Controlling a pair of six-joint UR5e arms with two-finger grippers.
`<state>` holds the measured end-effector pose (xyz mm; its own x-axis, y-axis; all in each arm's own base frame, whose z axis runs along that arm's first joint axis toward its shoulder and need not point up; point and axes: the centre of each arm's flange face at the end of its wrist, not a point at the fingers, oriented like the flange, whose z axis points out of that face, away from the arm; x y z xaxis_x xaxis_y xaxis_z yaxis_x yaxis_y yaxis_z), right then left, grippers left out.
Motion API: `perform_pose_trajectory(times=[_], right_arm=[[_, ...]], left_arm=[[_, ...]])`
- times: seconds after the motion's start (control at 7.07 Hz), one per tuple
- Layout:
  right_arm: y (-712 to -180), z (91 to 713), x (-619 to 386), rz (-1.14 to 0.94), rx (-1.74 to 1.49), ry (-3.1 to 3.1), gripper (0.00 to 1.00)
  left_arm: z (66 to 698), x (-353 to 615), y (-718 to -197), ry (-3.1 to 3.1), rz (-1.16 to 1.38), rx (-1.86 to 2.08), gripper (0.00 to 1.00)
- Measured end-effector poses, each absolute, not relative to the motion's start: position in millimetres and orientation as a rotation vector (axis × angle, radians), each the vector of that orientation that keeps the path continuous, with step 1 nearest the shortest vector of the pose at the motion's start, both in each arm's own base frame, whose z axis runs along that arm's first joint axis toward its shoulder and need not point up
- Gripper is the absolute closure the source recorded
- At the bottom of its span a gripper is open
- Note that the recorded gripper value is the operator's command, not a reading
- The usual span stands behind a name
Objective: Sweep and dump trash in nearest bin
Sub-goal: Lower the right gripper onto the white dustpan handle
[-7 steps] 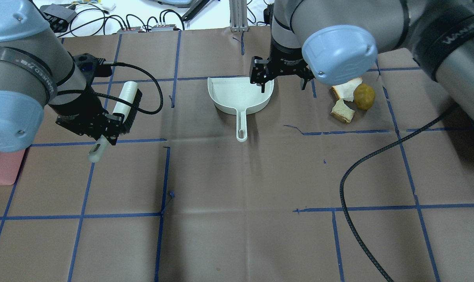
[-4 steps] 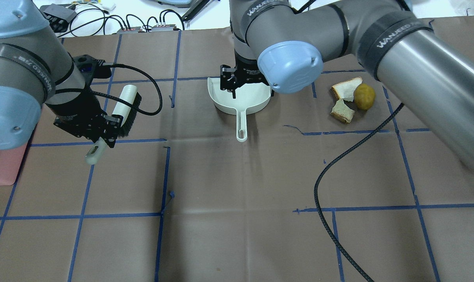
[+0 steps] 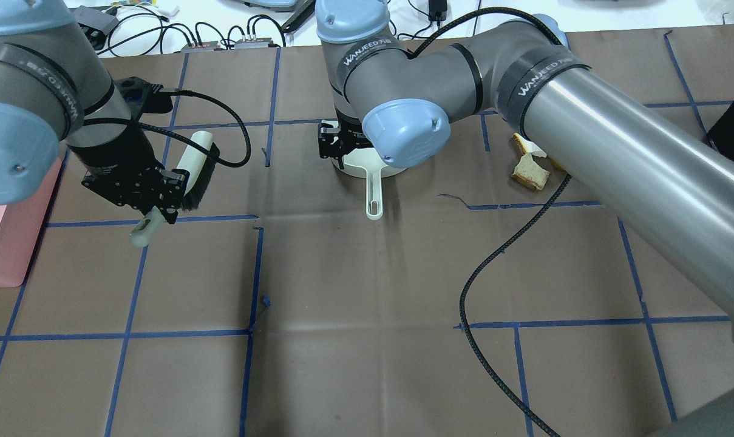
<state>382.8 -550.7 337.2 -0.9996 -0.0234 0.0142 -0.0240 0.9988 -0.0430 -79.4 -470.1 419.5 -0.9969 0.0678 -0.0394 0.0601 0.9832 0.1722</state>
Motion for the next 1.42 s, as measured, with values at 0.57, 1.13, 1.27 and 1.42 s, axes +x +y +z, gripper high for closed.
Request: perform_pose_trajectory(times=[0.57, 1.13, 1.27, 1.42], right_arm=[[-570.3, 293.3, 382.9, 0.075, 0.019, -3.117, 0.00], [-566.7, 258.4, 371.7, 0.151, -0.027, -3.097, 0.00], [-567.9, 252.6, 371.7, 0.152, -0.031, -3.096, 0.00], [-569.4, 246.2, 372.4, 0.150, -0.039, -3.096, 0.00]], left_arm=[[420.7, -81.4, -469.7, 3.087, 0.303, 0.081, 0.97], [415.4, -81.7, -466.1, 3.084, 0.322, 0.083, 1.00], [415.1, -81.5, -465.9, 3.079, 0.323, 0.089, 1.00], [415.0, -81.3, -465.8, 3.076, 0.320, 0.094, 1.00]])
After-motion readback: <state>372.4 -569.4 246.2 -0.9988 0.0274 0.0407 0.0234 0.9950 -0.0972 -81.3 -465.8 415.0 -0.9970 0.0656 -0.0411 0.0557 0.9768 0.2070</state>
